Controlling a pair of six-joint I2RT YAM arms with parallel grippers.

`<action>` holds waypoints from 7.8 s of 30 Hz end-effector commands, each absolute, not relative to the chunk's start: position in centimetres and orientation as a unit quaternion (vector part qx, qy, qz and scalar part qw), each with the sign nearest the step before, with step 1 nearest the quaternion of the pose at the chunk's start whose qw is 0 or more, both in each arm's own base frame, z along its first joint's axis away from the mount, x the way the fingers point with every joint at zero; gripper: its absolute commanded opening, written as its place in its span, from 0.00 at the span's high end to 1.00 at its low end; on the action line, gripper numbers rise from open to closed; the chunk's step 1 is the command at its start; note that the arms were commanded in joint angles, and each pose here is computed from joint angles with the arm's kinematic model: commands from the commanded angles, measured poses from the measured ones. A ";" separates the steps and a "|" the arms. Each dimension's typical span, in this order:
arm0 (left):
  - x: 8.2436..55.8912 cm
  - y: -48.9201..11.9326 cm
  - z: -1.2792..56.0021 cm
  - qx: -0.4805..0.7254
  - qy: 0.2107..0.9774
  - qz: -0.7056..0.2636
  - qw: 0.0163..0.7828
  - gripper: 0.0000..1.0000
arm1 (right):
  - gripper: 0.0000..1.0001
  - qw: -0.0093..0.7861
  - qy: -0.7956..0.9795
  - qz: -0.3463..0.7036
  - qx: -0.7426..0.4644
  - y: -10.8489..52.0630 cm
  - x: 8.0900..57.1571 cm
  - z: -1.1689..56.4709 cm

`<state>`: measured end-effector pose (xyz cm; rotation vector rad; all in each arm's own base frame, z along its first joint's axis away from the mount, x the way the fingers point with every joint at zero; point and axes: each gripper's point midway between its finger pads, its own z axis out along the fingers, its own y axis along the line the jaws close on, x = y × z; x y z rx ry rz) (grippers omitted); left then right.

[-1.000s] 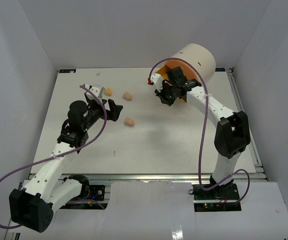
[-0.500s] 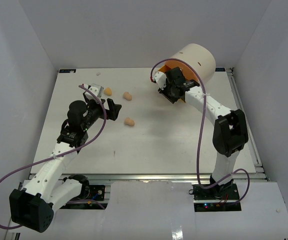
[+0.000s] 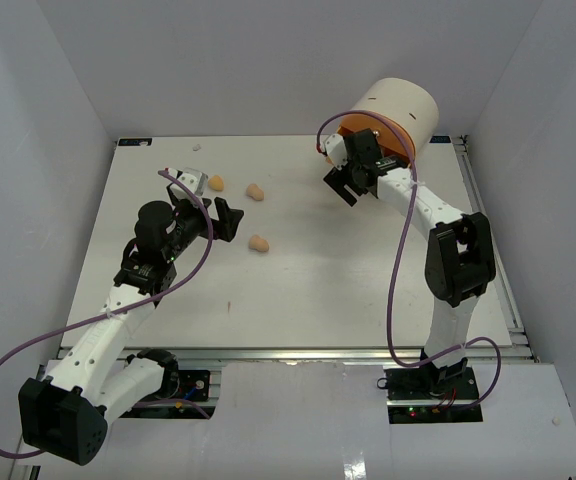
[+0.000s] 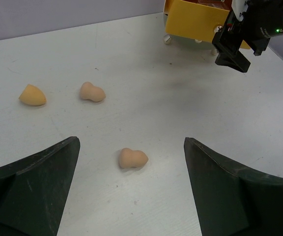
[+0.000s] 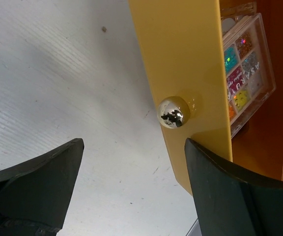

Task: Organize the makeup

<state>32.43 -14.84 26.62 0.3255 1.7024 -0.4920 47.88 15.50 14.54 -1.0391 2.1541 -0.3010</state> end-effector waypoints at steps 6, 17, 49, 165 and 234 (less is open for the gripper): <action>32.1 -14.9 27.1 0.150 0.733 -0.217 0.627 0.02 | 0.39 0.396 0.790 -0.034 -0.467 18.7 48.2 17.7; 32.1 -15.0 27.1 0.152 0.733 -0.218 0.626 0.02 | 0.76 0.368 0.785 0.032 -0.498 20.7 46.8 15.6; 32.3 -14.9 26.5 0.152 0.738 -0.214 0.622 0.02 | 0.06 0.428 0.793 -0.167 -0.400 15.1 57.9 17.0; 32.4 -15.5 26.0 0.164 0.741 -0.224 0.611 0.02 | 0.10 0.651 0.743 0.027 -0.149 3.9 59.3 29.8; 32.7 -15.8 24.0 0.168 0.762 -0.224 0.584 0.02 | 0.07 0.614 0.693 0.064 -0.373 3.3 61.7 26.1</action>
